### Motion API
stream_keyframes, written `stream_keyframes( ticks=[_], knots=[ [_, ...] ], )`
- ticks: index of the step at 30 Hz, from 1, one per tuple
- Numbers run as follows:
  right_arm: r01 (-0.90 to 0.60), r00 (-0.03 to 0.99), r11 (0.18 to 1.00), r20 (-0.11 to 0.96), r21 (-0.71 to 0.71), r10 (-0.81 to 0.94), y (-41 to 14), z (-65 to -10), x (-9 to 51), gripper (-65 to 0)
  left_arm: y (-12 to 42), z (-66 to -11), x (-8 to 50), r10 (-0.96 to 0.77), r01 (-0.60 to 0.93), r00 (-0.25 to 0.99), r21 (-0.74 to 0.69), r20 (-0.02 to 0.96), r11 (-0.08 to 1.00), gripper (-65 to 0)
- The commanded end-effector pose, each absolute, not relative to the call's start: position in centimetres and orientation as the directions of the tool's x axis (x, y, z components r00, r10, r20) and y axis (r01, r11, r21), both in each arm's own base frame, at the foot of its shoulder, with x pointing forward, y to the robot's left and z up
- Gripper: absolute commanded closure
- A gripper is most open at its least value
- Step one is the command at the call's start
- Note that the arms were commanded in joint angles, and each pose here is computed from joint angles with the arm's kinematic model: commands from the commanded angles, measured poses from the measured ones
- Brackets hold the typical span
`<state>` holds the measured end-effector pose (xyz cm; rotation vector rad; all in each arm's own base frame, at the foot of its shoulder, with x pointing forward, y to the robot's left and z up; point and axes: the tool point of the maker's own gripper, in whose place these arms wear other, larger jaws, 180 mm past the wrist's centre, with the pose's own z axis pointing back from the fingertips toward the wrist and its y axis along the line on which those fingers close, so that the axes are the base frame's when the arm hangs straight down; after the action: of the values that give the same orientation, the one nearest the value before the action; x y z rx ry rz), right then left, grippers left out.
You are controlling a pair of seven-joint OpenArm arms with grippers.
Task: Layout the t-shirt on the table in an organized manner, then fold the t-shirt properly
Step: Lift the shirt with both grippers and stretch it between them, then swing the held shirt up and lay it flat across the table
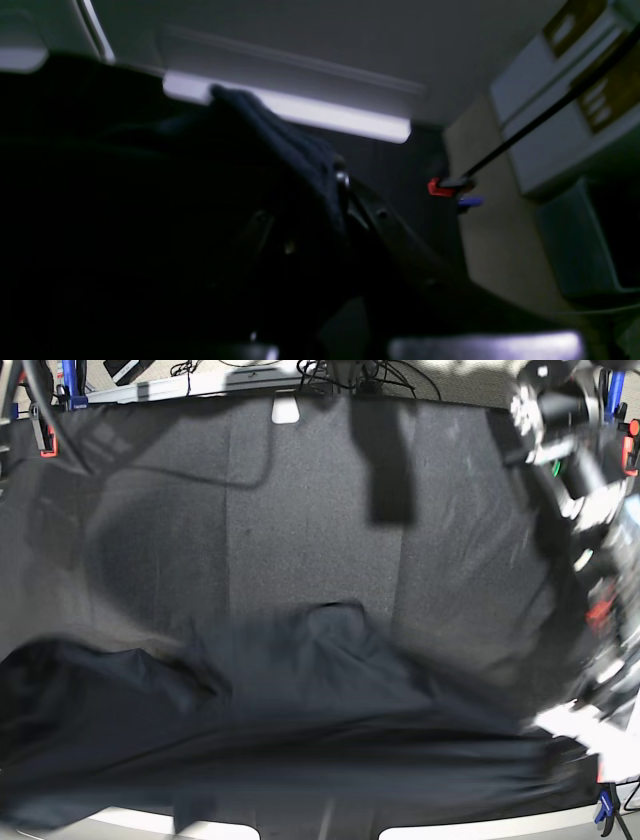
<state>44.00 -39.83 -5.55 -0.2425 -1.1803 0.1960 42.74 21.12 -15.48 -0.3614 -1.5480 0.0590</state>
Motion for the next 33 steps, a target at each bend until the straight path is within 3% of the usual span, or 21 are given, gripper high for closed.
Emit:
stream_keyframes(
  ticks=[1, 13, 20, 33],
  knots=[
    [0.026, 0.338, 0.945, 0.893, -0.325, 0.298, -41.5, -2.8, 43.0, 0.0, 22.3, -12.7, 42.2, 0.256, 0.173, -0.061, -0.242, 0.965, 0.955, 0.0],
    [-0.015, 0.379, 0.925, 0.854, -0.380, 0.357, -43.5, -0.1, 39.1, 0.0, 25.5, -12.8, 35.4, 0.179, 0.064, -0.093, -0.173, 0.980, 0.983, 0.0],
    [-0.039, 0.361, 0.919, 0.852, -0.391, 0.378, -43.5, 0.9, 38.4, 0.0, 23.7, -11.8, 32.8, 0.102, 0.116, -0.105, -0.089, 0.989, 0.989, 0.0],
    [-0.193, 0.453, 0.938, 0.822, -0.289, 0.346, -40.9, -6.1, 38.3, 0.0, 25.9, -11.8, 28.9, 0.010, -0.010, -0.078, -0.011, 0.997, 1.000, 0.0]
  ],
)
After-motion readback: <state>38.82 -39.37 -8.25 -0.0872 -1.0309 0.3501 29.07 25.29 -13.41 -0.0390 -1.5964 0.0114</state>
